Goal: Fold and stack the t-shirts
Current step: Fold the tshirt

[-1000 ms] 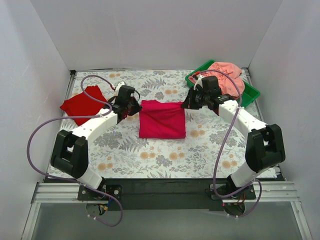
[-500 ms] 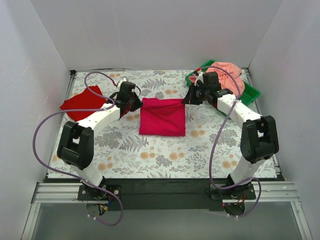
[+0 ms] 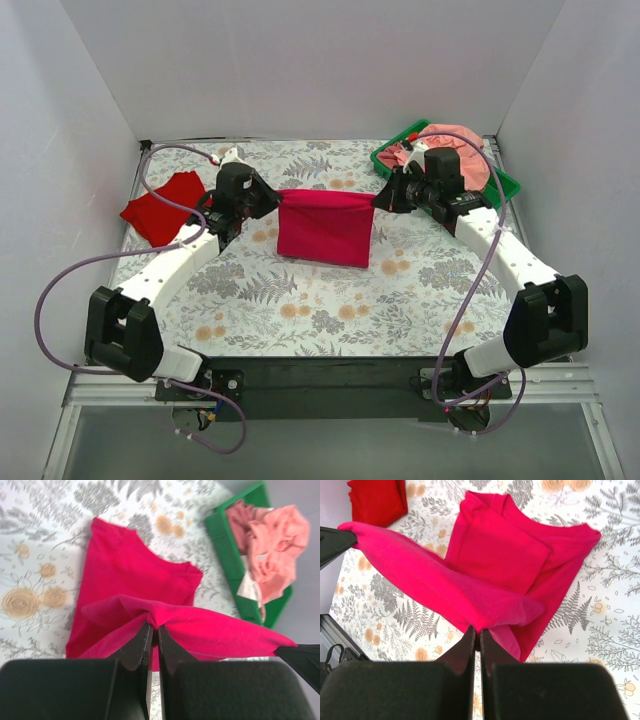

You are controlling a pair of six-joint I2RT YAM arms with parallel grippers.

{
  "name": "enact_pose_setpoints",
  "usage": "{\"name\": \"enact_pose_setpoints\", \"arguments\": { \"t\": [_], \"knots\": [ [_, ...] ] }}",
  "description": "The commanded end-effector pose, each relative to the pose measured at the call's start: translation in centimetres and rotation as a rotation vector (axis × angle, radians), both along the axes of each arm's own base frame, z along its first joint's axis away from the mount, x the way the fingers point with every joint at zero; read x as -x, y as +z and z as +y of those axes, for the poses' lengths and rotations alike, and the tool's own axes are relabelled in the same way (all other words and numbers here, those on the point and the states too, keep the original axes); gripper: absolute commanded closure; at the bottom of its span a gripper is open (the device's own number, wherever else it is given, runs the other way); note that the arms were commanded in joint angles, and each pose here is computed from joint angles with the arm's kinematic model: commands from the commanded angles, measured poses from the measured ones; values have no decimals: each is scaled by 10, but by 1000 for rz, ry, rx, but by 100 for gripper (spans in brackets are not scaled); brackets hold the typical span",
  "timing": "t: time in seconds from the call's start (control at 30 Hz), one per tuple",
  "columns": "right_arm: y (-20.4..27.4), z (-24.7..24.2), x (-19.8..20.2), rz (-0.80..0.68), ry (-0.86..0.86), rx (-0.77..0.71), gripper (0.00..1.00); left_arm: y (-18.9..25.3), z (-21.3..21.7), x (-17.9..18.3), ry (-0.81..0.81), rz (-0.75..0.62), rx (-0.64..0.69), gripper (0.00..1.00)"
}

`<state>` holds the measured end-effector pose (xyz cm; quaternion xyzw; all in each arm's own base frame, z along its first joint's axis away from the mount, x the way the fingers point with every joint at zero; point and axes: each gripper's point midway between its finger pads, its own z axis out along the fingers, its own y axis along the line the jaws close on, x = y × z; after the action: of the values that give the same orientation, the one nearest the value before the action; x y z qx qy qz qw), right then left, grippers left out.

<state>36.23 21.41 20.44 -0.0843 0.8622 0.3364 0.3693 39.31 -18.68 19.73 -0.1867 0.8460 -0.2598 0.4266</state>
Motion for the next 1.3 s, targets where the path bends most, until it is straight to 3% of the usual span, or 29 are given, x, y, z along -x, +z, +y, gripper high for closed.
{"name": "enact_pose_setpoints", "arguments": {
  "t": [0.0, 0.27, 0.57, 0.87, 0.93, 0.97, 1.07, 1.1, 1.27],
  "knots": [
    [22, -9, -7, -93, -21, 1, 99, 30, 12, -12, 35, -102, -13, 100],
    [12, -18, -42, -64, -66, 11, 99, 18, 3, -52, 46, -93, -65, 100],
    [-29, -25, -87, 29, -61, 4, 99, -28, -6, -102, 53, -13, -126, 100],
    [-58, -25, -125, 67, -52, 1, 97, -73, -3, -129, 66, 72, -146, 100],
    [-65, -24, -128, 73, -33, 4, 86, -73, -4, -134, 57, 72, -135, 88],
    [-63, -23, -130, 66, -27, 3, 78, -74, -5, -136, 52, 74, -131, 67],
    [-58, -21, -131, 52, -4, 2, 52, -71, -5, -138, 45, 70, -122, 31],
    [-58, -21, -131, 49, -3, 8, 45, -68, -5, -138, 40, 64, -122, 25],
    [-43, -23, -121, 12, 7, 24, 39, -65, -10, -127, 3, 68, -100, 17]
  ]
}}
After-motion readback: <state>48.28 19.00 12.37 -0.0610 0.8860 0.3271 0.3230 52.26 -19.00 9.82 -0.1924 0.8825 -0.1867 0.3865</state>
